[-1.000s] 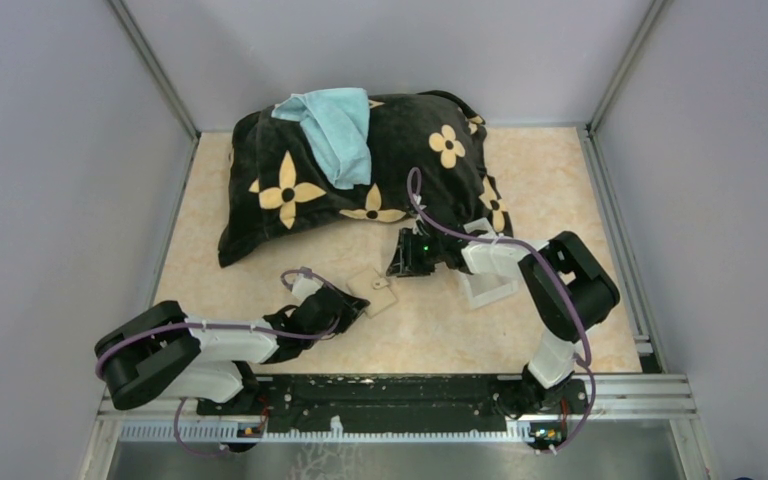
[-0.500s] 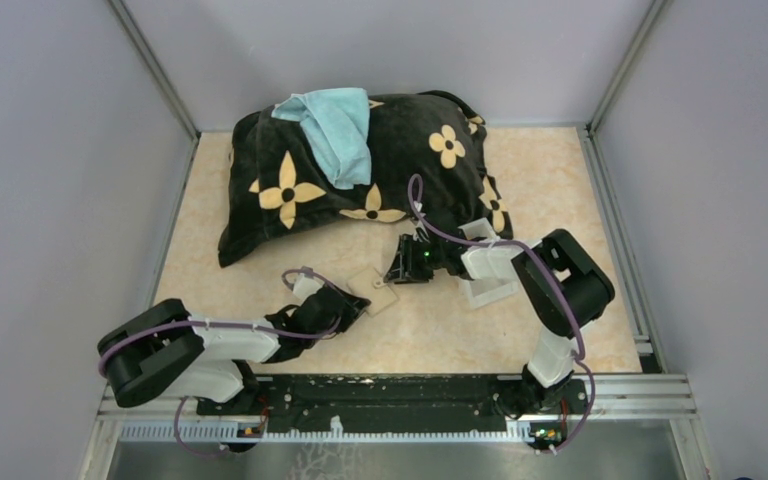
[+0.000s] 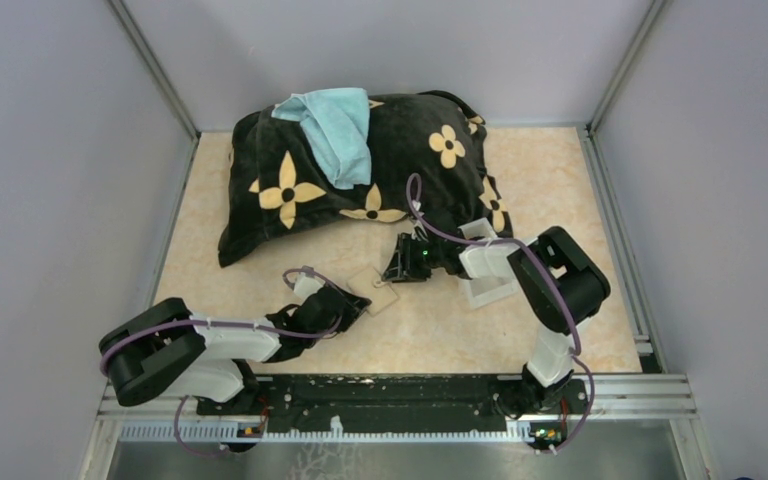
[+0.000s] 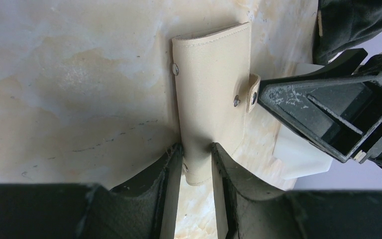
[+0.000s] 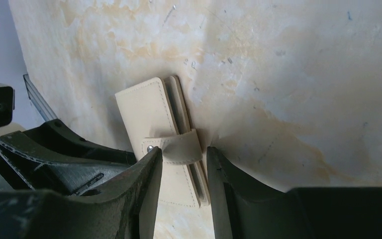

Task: Put the credit cards into the card holder
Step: Close the card holder at the center of the board.

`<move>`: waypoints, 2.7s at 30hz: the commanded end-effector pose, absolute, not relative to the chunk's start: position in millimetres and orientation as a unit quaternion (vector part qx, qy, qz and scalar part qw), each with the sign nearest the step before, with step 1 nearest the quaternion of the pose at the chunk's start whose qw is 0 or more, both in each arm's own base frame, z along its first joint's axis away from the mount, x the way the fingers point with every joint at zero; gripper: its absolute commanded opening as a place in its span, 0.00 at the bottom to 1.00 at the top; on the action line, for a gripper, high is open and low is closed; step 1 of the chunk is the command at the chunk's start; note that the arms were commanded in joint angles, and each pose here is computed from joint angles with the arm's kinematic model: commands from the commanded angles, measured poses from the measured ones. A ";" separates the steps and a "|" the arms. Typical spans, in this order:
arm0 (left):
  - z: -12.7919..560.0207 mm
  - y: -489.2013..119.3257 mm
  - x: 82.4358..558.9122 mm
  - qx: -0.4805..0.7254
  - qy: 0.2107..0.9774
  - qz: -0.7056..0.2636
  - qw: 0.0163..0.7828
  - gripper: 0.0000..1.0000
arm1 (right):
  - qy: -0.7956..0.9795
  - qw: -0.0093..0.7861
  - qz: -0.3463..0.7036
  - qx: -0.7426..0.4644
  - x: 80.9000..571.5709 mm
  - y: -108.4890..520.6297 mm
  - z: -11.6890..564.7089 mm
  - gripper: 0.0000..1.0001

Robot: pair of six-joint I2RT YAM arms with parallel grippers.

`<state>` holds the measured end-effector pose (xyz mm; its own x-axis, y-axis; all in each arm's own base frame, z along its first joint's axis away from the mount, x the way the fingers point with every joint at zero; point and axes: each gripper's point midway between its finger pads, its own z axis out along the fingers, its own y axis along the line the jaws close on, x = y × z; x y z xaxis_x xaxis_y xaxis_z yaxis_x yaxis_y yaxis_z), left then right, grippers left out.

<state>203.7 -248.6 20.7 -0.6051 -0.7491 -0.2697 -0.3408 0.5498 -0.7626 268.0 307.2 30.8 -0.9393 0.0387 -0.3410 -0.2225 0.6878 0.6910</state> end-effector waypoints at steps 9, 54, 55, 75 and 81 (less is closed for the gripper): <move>-42.0 -194.0 168.7 -0.299 0.892 -0.205 0.271 0.37 | 0.894 0.163 0.411 -0.072 277.6 320.0 28.6 0.41; -48.3 -186.3 170.7 -0.300 0.895 -0.190 0.271 0.37 | 0.938 0.091 0.270 -0.196 251.5 294.4 -20.5 0.45; -48.7 -186.0 170.4 -0.301 0.895 -0.189 0.271 0.37 | 0.940 0.090 0.265 -0.198 250.9 293.8 -21.8 0.45; -53.0 -180.3 168.2 -0.305 0.898 -0.176 0.265 0.37 | 0.957 0.075 0.169 -0.225 251.0 273.5 -31.0 0.44; -54.1 -178.0 167.4 -0.306 0.900 -0.166 0.262 0.37 | 0.958 0.083 0.155 -0.226 253.1 268.4 -22.5 0.44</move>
<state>207.3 -246.4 17.7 -0.6082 -0.7520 -0.2541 -0.3510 0.5419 -0.7636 268.8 325.8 25.5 -0.8638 -0.3366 -0.3749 -0.4902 0.7332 0.4712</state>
